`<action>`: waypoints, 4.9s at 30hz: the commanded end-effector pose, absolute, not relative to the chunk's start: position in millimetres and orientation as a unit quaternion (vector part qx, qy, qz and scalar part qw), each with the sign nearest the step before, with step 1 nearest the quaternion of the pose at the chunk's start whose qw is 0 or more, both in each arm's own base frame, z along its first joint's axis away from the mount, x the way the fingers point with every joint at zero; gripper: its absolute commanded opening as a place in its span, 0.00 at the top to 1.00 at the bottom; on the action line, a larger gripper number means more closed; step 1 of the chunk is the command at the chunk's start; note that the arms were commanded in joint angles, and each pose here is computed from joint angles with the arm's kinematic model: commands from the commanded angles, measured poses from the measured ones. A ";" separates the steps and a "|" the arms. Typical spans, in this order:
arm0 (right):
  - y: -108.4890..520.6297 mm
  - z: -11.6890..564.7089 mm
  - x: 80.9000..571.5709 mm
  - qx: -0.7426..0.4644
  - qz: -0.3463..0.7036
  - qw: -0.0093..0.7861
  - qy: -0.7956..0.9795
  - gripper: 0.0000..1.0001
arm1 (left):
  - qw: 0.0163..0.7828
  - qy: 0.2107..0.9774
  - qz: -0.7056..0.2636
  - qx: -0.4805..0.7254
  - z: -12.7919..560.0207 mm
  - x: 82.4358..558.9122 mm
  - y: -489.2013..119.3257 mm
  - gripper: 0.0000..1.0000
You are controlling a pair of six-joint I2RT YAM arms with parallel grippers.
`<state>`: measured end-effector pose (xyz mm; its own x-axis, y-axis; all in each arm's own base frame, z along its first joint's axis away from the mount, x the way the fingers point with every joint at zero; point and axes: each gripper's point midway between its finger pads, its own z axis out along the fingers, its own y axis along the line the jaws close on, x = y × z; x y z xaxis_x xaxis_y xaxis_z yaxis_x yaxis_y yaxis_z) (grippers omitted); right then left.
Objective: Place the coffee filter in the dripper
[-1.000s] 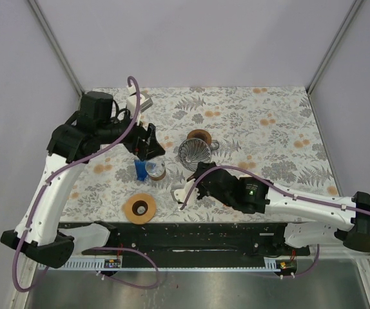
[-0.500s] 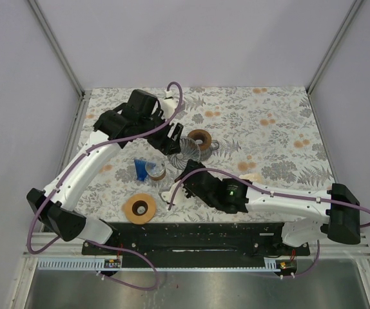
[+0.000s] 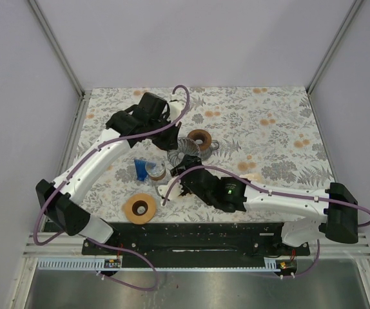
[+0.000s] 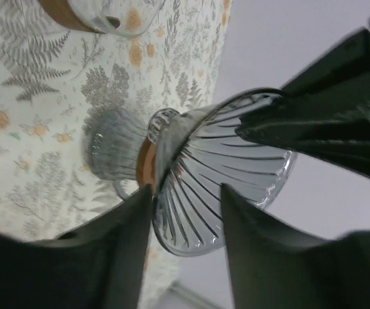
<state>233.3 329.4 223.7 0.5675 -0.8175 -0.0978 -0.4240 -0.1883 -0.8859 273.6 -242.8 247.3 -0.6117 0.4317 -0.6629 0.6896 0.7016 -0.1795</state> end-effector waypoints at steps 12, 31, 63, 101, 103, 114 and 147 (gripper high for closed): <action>307.1 327.7 269.0 -0.337 0.242 0.556 0.720 0.07 | 0.337 0.876 -0.277 0.203 292.5 345.2 -240.6 1.00; 270.2 256.4 375.5 -0.101 0.262 0.407 0.869 0.44 | 0.292 0.872 -0.361 0.152 272.6 382.6 -287.8 1.00; 256.4 167.6 420.5 -0.096 0.201 0.301 0.927 1.00 | 0.224 0.899 -0.359 0.113 209.0 387.8 -311.9 1.00; 232.6 47.6 394.3 -0.088 0.140 0.188 0.968 1.00 | 0.147 0.951 -0.254 0.100 95.1 367.4 -280.9 1.00; 232.1 45.7 391.3 -0.084 0.142 0.181 0.969 1.00 | 0.137 0.952 -0.254 0.098 90.0 364.8 -281.0 1.00; 230.1 43.1 387.2 -0.083 0.143 0.173 0.971 1.00 | 0.117 0.960 -0.239 0.090 68.6 364.6 -277.2 1.00; 261.3 174.3 425.3 -0.092 0.220 0.291 0.926 0.52 | 0.284 0.909 -0.274 0.132 193.4 416.8 -292.6 0.57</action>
